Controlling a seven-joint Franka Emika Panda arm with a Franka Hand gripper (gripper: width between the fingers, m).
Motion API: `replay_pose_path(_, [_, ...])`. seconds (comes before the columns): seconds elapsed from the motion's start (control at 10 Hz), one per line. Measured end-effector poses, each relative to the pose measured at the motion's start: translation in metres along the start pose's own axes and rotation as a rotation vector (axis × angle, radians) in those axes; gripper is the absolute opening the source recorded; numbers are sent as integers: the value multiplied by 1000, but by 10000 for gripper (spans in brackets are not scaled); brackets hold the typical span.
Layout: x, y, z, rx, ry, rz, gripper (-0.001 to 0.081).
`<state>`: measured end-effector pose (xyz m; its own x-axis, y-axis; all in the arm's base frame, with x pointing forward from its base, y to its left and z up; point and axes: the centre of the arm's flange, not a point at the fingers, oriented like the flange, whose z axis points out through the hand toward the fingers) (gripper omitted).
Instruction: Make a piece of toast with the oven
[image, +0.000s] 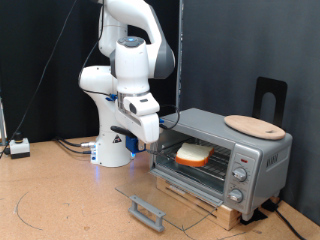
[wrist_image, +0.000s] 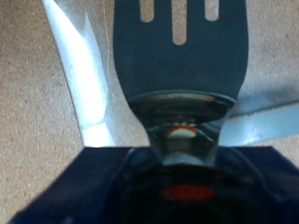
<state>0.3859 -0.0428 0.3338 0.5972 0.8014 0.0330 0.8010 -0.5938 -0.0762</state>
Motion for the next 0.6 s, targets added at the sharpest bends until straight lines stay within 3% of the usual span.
replay_pose_path(0.6, [30,-29,25,31,24,-28,413])
